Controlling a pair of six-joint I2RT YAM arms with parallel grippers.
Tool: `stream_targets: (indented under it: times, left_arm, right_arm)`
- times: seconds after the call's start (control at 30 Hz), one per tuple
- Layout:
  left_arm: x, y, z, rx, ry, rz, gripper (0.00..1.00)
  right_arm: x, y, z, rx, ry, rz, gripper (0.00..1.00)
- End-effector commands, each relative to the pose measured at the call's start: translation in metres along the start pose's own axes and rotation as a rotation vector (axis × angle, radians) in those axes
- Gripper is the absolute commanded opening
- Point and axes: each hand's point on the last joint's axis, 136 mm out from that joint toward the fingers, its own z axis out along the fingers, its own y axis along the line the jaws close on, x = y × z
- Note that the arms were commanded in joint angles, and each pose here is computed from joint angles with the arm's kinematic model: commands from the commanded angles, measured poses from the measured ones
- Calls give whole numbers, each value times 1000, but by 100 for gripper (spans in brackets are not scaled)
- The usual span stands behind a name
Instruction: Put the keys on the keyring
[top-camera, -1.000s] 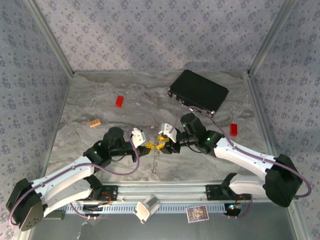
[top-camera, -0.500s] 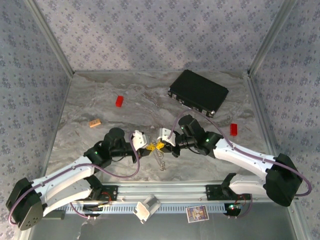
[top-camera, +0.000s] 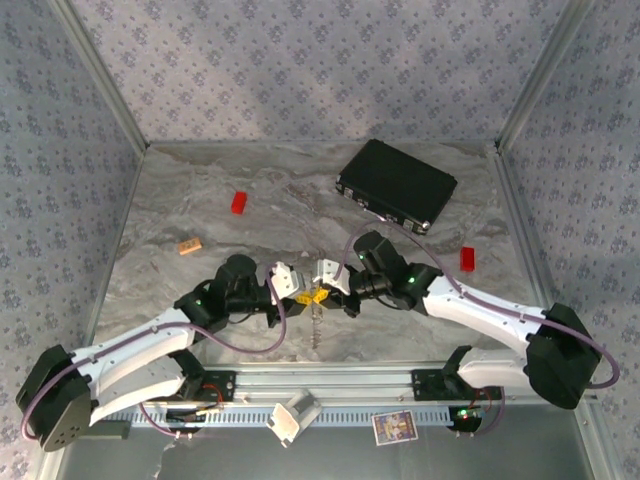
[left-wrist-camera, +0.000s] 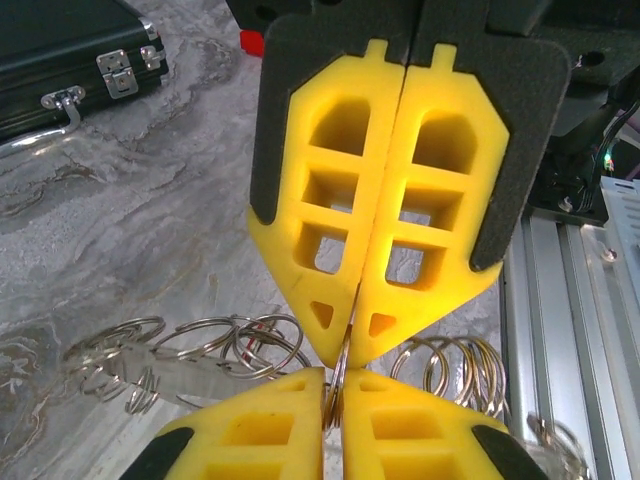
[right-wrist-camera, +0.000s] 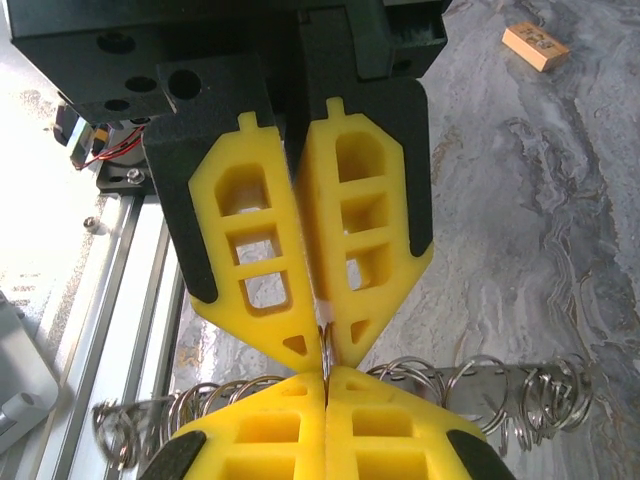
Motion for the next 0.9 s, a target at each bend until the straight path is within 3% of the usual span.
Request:
stream_targets:
  times: [0.0, 0.17, 0.2, 0.27, 0.43, 0.5, 0.57, 0.73, 0.87]
  left_arm:
    - [-24, -1, -2, 7, -58, 48, 12]
    - [-28, -4, -8, 3, -78, 52, 0]
    - [-29, -2, -10, -9, -84, 43, 0]
    - [-33, 5, -13, -59, -99, -3, 0]
    - [-27, 59, -29, -377, -80, -378, 0]
    - [-9, 85, -44, -584, 0, -600, 0]
    - [2, 93, -55, -695, 96, -752, 0]
    - [2, 88, -64, -804, 237, -1068, 0]
    - [-14, 83, -68, -843, 256, -1268, 0]
  right_arm:
    - [-26, 5, 1, -38, -56, -40, 0]
    - [-21, -3, 0, 17, -35, -30, 0]
    - [-19, -9, -3, 51, -29, -21, 4]
    - [-19, -17, -12, 107, -38, -2, 25]
    - [-23, -15, -43, 184, -86, 17, 33]
    - [-27, -4, -47, 164, -101, 5, 33]
    - [-31, 7, -42, 130, -108, -9, 32]
    - [-55, 23, -11, 91, -183, -28, 26]
    - [-52, -2, 13, 273, -202, -18, 17]
